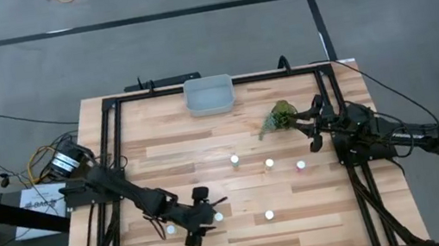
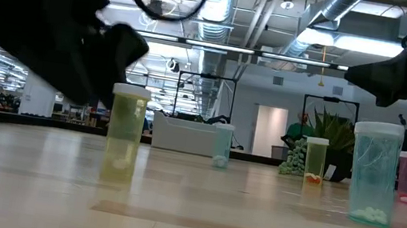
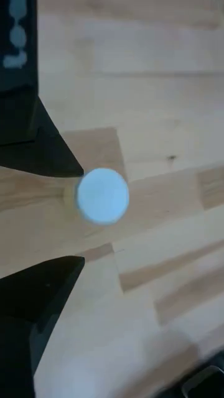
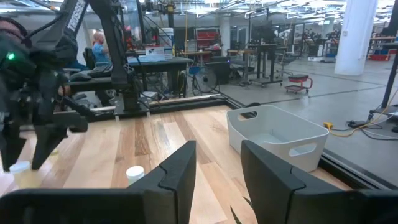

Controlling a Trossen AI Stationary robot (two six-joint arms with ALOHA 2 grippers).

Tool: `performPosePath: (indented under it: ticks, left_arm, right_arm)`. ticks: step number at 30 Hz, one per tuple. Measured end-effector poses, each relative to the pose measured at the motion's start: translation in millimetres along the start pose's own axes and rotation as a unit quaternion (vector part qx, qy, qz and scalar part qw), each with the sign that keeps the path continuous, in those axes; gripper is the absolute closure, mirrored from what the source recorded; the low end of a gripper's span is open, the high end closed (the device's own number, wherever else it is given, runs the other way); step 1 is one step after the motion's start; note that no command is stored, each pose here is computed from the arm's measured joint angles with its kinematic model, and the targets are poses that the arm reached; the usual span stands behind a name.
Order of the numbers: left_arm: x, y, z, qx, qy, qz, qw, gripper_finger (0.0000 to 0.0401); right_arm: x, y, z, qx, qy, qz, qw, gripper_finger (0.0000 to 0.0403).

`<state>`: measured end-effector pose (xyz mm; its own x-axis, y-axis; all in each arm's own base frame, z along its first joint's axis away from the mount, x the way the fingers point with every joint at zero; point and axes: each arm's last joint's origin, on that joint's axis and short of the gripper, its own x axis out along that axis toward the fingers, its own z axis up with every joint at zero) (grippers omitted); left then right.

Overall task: Pick and place pill bottles into a basket
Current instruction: Put the middle yellow medicine bottle in the gray bin

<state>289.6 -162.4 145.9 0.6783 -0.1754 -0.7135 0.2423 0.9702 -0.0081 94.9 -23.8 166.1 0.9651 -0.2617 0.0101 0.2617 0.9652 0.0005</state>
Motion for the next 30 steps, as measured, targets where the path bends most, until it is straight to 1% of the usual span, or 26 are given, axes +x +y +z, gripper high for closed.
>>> performPosePath:
  ticks: [3, 7, 12, 22, 25, 30]
  left_arm:
    - [9, 0, 0, 0.020, 0.028, 0.017, 0.999, 0.0193]
    - [10, -1, 13, 0.042, 0.017, 0.045, 0.998, 0.0193]
    - [8, 0, 23, 0.045, 0.004, 0.046, 0.998, 0.0193]
    - [9, 2, 23, 0.038, 0.011, 0.050, 0.998, 0.0194]
    - [9, 2, 23, 0.038, 0.011, 0.050, 0.998, 0.0209]
    - [9, 2, 23, 0.036, 0.011, 0.050, 0.998, 0.0265]
  right_arm:
    - [0, 0, 0, 0.000, -0.001, 0.000, 1.000, 0.0282]
    - [0, 0, 0, 0.000, -0.001, 0.000, 1.000, 0.0282]
    - [0, 0, 0, 0.000, -0.001, 0.000, 1.000, 0.0282]
    - [0, 0, 0, 0.000, -0.001, 0.000, 1.000, 0.0282]
    - [0, 0, 0, 0.000, -0.001, 0.000, 1.000, 0.0282]
    - [0, 0, 0, 0.000, -0.001, 0.000, 1.000, 0.0282]
